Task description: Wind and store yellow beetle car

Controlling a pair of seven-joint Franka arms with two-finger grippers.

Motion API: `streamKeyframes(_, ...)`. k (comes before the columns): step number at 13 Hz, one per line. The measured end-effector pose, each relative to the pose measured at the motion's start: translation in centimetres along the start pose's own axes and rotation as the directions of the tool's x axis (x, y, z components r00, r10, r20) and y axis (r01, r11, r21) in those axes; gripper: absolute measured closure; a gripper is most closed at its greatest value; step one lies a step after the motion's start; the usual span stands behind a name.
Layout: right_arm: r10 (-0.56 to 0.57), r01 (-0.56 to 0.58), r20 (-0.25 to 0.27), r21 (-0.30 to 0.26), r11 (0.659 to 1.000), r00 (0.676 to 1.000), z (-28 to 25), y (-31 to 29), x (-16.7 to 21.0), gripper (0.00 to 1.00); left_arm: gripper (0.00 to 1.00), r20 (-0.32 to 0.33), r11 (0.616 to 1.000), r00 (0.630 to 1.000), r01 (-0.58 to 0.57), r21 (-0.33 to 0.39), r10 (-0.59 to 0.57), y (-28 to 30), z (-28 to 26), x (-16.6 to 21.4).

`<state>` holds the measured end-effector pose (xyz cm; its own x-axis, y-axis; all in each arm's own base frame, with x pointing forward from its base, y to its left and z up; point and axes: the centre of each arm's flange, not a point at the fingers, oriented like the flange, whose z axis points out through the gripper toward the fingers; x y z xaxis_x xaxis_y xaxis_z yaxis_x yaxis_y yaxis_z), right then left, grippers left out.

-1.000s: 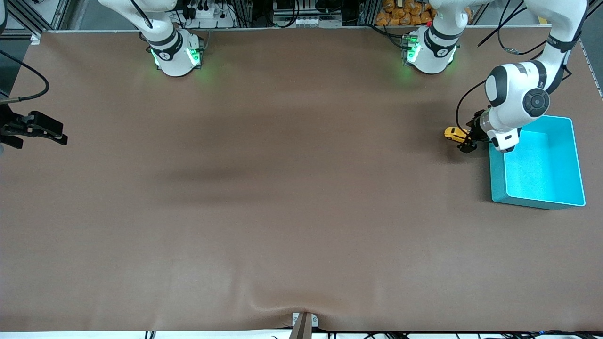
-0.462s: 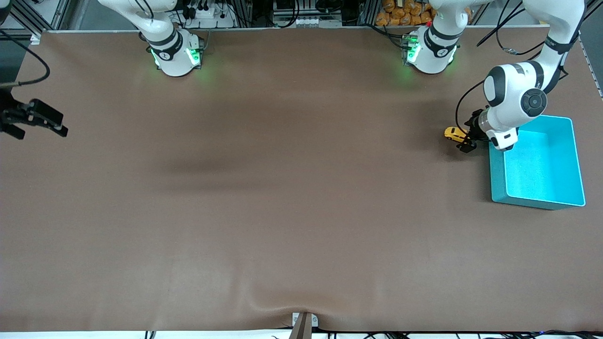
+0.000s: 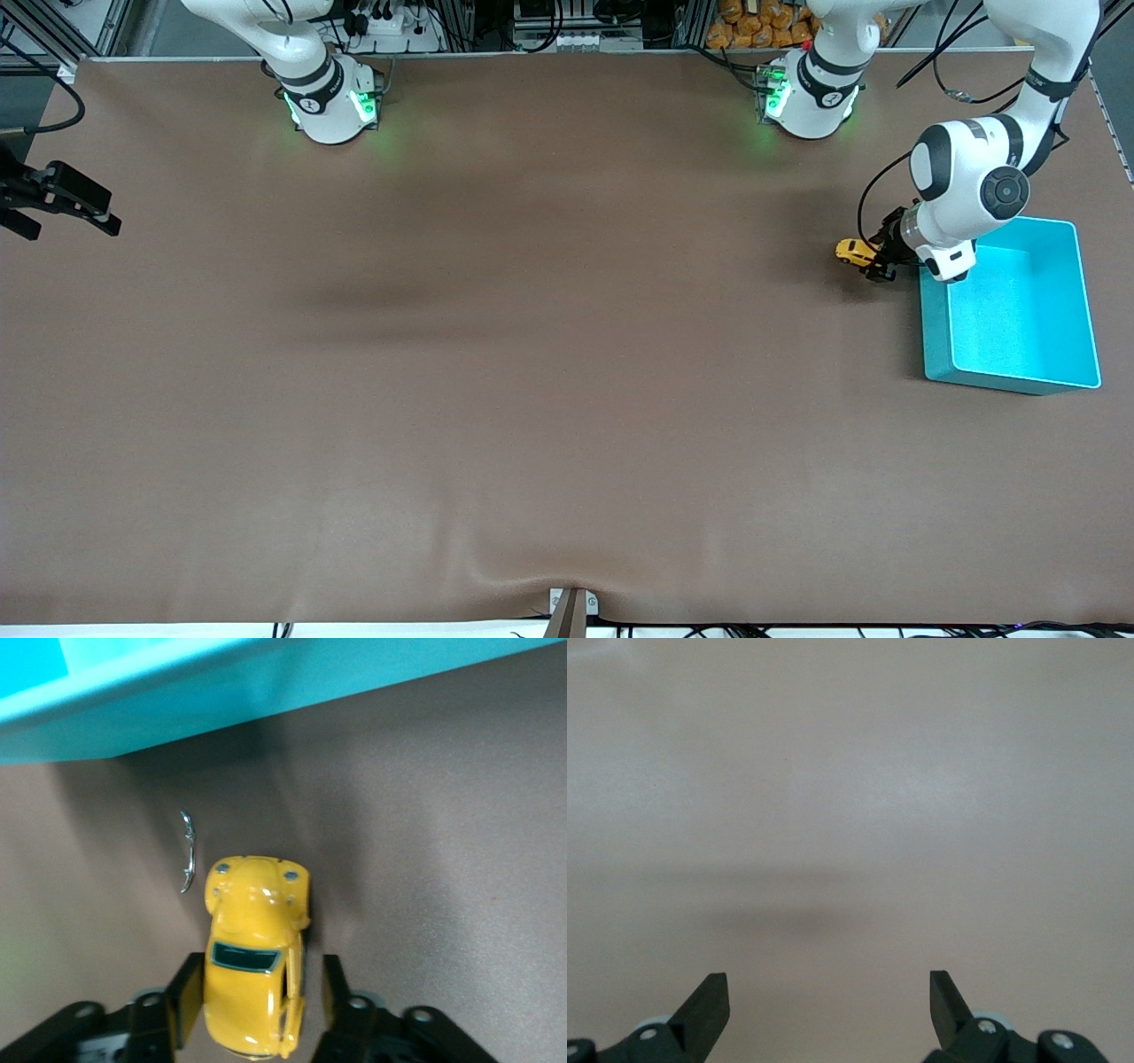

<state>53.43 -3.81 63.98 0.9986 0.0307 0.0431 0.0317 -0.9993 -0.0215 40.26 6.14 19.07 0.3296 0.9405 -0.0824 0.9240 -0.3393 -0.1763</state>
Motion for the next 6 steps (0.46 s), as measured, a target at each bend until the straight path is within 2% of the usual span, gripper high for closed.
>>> streamKeyframes(1, 0.004, -0.004, 0.002, 0.001, 1.0, 1.0, 0.06, 0.21, -0.03, 0.0, 0.44, 0.0, 1.0, 1.0, -0.001, 0.0, 0.001, 0.01, 0.02, -0.03)
streamKeyframes(2, 0.006, -0.006, 0.002, 0.001, 1.0, 1.0, 0.1, 0.33, -0.05, 0.0, 0.53, 0.0, 1.0, 1.0, -0.002, 0.001, 0.002, 0.02, 0.0, -0.06)
streamKeyframes(3, 0.005, -0.005, 0.003, 0.001, 1.0, 1.0, 0.13, 0.32, -0.05, 0.0, 0.57, -0.001, 1.0, 1.0, -0.003, -0.001, 0.003, 0.06, -0.09, -0.1)
streamKeyframes(6, -0.003, 0.003, 0.011, 0.002, 1.0, 1.0, 0.52, -0.16, -0.02, 0.0, 0.57, -0.003, 1.0, 1.0, -0.004, -0.003, 0.004, 0.15, -0.18, -0.09)
